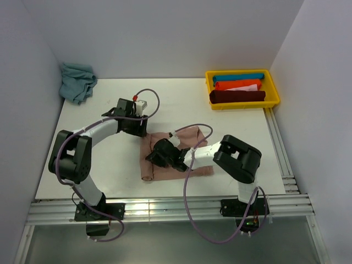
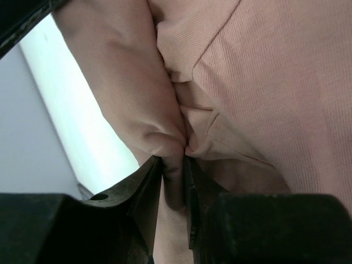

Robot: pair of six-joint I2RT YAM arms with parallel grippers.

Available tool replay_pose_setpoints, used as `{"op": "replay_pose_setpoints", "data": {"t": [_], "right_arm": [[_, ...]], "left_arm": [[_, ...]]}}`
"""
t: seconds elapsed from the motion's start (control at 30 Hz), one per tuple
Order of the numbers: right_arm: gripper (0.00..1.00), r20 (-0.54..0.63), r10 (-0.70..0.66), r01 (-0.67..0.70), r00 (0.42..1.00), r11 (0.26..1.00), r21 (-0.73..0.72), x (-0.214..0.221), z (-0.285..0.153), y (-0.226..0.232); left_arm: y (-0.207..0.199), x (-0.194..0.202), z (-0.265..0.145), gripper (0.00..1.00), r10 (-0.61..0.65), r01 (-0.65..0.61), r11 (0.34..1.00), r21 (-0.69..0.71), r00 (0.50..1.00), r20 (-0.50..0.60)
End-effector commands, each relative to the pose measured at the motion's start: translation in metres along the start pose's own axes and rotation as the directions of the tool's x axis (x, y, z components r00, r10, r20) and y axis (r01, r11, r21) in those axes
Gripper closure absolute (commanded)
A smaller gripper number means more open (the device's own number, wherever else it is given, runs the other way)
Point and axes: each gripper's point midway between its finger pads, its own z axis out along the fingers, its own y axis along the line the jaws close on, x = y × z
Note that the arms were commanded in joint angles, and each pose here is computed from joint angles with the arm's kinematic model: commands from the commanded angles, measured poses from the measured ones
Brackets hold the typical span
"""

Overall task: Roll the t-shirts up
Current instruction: Roll the tshirt

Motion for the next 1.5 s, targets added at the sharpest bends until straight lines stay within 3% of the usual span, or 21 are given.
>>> {"op": "replay_pose_setpoints", "data": {"t": [0.0,0.1,0.37,0.63,0.73,0.87,1.03,1.47], "right_arm": [[0.72,0.054,-0.102,0.09,0.993,0.978,0.186,-0.013,-0.003,-0.041],[0.75,0.048,-0.117,0.104,0.992,0.97,0.22,-0.012,-0.001,-0.05],[0.8,0.049,-0.128,0.112,0.991,0.963,0.245,-0.013,0.0,-0.055],[0.8,0.045,-0.133,0.118,0.99,0.963,0.243,-0.012,0.0,-0.055],[0.76,0.056,-0.141,0.124,0.988,0.964,0.237,-0.015,-0.001,-0.05],[0.64,0.072,-0.178,0.157,0.981,0.959,0.238,-0.02,-0.005,-0.039],[0.5,0.095,-0.244,0.212,0.965,0.941,0.263,-0.022,-0.013,-0.025],[0.47,0.165,-0.422,0.359,0.891,0.88,0.311,-0.02,-0.057,0.03]], "left_arm": [[-0.007,-0.026,-0.025,0.34,0.03,-0.031,0.999,0.021,0.997,0.071],[-0.017,-0.031,-0.036,0.3,0.042,-0.049,0.996,0.071,0.994,0.1],[-0.029,-0.019,-0.045,0.3,0.077,-0.094,0.979,0.178,0.992,0.103],[-0.016,0.008,-0.022,0.46,0.079,-0.079,0.985,0.155,0.997,0.007],[-0.009,0.015,-0.009,0.55,0.064,-0.058,0.989,0.133,0.997,-0.041],[-0.001,0.02,0.005,0.65,0.05,-0.042,0.996,0.082,0.994,-0.097],[0.0,0.024,0.015,0.67,0.063,-0.061,0.998,0.021,0.988,-0.139],[0.0,0.024,0.018,0.67,0.093,-0.103,0.994,-0.041,0.979,-0.182]]}}
